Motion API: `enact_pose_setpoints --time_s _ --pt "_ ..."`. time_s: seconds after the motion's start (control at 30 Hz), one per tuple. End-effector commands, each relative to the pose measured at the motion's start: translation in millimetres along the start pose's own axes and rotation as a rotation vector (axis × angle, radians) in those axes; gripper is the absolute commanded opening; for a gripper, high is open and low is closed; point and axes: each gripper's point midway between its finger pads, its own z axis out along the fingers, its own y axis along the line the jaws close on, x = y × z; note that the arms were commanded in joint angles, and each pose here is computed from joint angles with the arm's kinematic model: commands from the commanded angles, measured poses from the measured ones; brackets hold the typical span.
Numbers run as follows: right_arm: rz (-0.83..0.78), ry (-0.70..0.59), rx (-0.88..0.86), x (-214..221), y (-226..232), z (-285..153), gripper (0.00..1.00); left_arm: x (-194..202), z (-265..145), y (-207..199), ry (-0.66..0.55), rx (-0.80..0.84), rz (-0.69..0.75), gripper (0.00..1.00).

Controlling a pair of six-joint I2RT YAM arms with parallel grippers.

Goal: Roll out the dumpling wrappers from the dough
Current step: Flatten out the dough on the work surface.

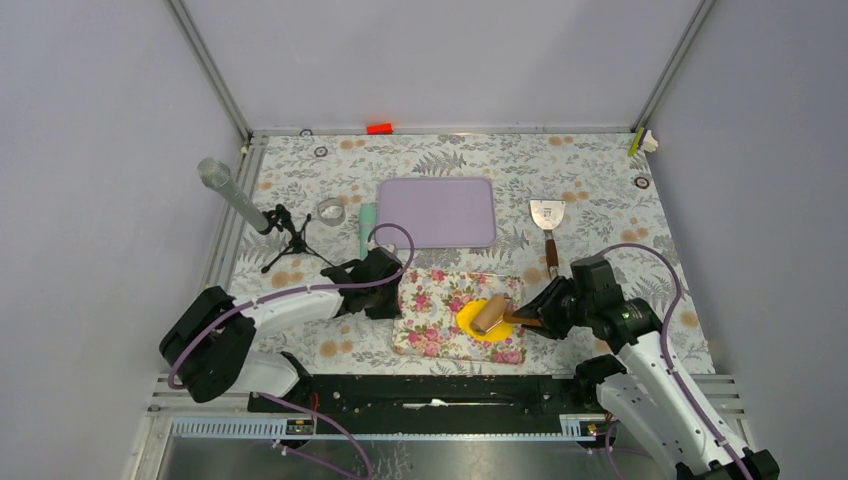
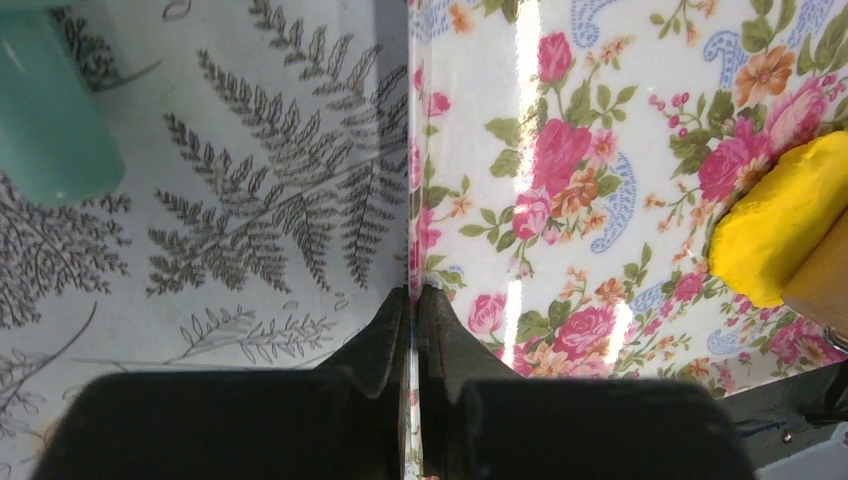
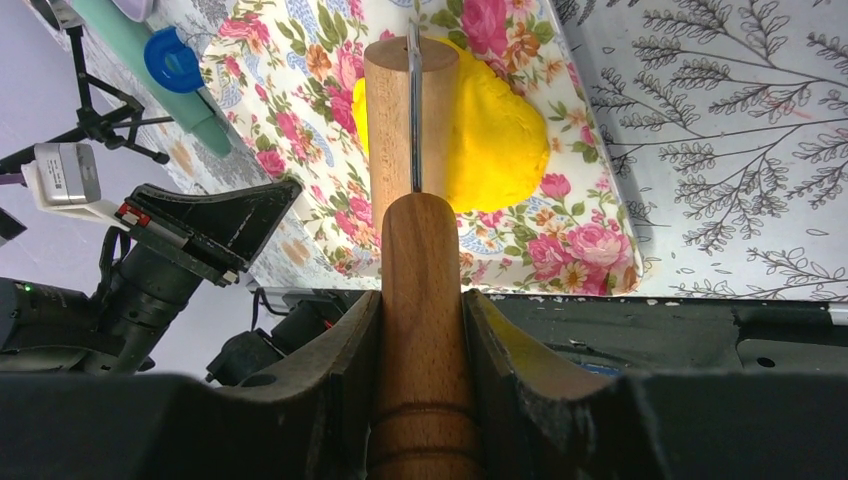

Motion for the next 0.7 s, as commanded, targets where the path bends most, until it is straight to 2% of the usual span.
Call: enact_pose_setpoints --time_s 0.0,0.27,0.67 --pt "0.019 -0.055 0.366 3 -80 5 0.00 11 -14 4 0.036 -0.001 -0.013 0.00" --pt "-0.090 -0.106 0.464 9 -79 18 0.00 12 -19 5 0.022 0.001 -0.043 0.00" --pt "-0.086 -0.115 0.501 11 -82 42 0.00 14 -16 -5 0.051 0.060 0.009 0.00"
